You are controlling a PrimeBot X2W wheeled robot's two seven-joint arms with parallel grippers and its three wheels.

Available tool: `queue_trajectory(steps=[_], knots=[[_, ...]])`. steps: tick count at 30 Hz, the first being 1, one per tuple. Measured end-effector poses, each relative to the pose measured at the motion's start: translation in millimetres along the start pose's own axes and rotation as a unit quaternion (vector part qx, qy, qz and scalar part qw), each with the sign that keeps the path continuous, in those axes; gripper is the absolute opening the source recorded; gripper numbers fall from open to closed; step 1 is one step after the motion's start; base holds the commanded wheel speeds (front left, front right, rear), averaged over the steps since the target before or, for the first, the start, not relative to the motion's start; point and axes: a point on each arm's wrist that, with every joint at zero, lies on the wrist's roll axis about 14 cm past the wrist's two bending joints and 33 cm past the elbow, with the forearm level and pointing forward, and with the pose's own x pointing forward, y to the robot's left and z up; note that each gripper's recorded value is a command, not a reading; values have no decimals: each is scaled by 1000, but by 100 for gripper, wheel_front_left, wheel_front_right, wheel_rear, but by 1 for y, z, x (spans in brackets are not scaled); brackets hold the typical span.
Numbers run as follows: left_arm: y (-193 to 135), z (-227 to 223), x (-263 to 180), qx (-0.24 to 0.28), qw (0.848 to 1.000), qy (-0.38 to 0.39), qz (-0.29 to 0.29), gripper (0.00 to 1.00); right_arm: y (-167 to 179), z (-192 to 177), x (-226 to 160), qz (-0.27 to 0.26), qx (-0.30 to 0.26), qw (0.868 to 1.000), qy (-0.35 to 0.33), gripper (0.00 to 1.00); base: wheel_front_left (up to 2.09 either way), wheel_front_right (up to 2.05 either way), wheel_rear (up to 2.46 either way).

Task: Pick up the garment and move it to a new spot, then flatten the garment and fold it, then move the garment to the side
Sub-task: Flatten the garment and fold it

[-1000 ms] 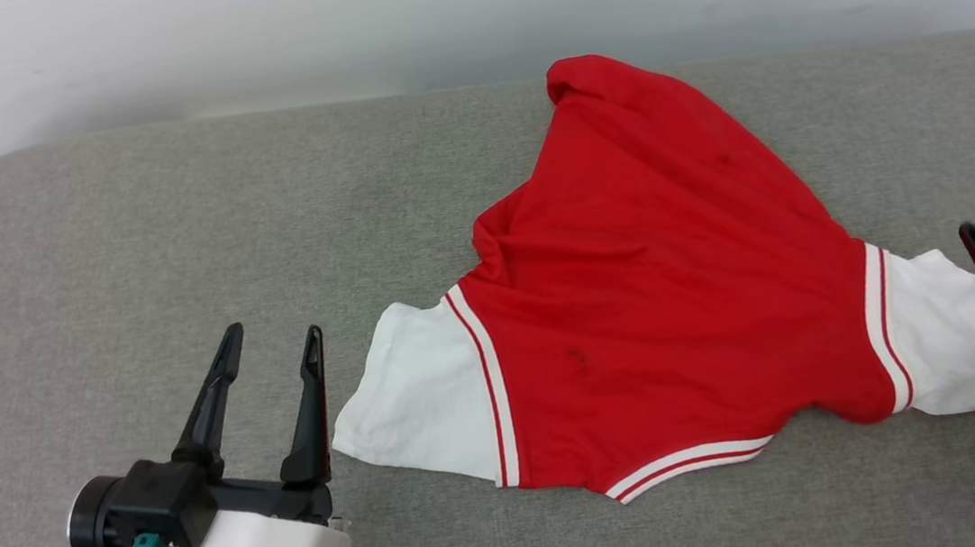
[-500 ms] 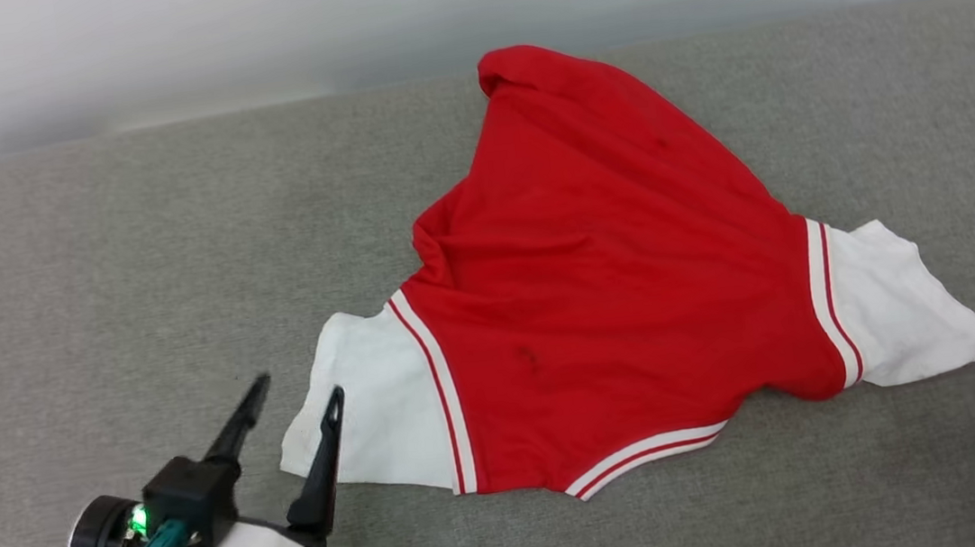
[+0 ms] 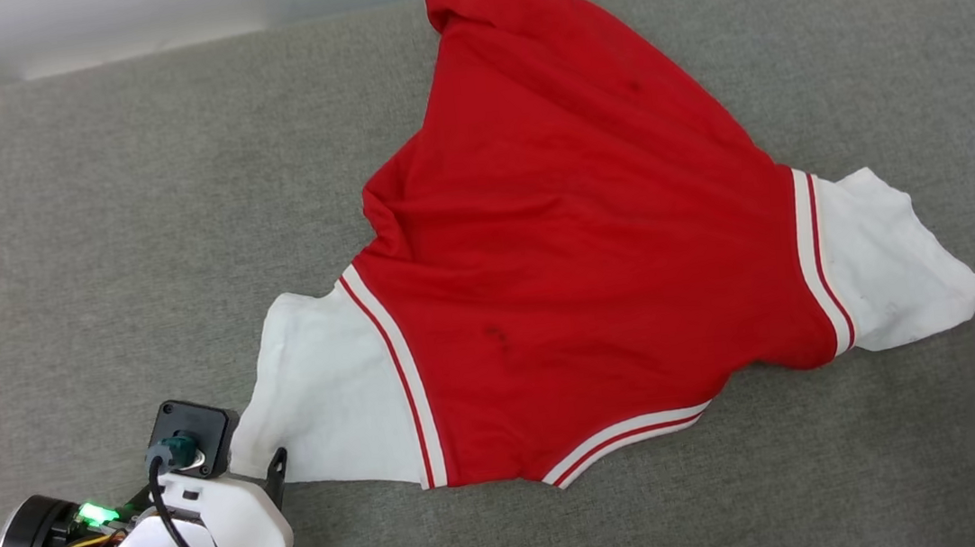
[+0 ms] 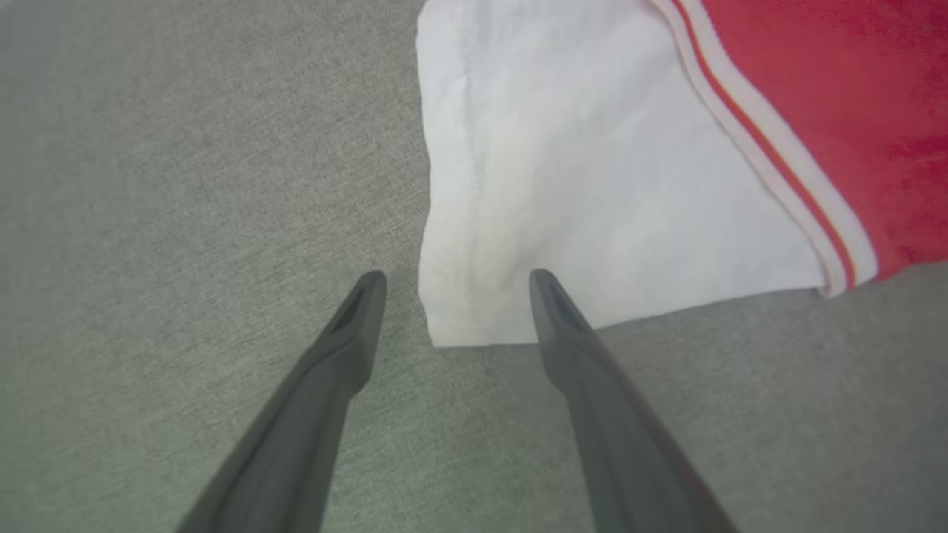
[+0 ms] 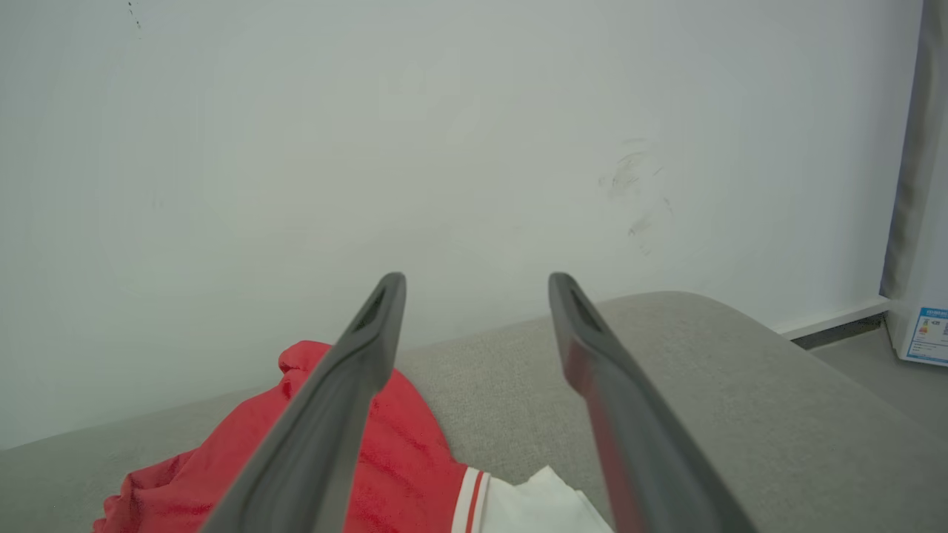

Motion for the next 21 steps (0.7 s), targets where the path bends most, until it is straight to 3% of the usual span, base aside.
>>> queue_trajectory(steps=[4, 13, 14, 15, 21], knots=[[4, -23, 8, 20, 998, 64, 7, 100, 0, -21, -1, 0, 0, 1000, 25, 100, 0, 0, 0], [-1, -36, 16, 1, 996, 86, -1, 100, 0, -36, 4, 6, 1, 999, 40, 100, 0, 0, 0], [-2, -37, 19, -8, 996, 85, -4, 34, 0, -39, 7, 8, 2, 999, 43, 100, 0, 0, 0], [-2, -37, 19, -8, 996, 85, -4, 0, 0, -39, 7, 8, 2, 999, 43, 100, 0, 0, 0], [8, -27, 22, -27, 999, 41, 20, 0, 3, -38, 8, 20, -5, 999, 43, 100, 0, 0, 0]])
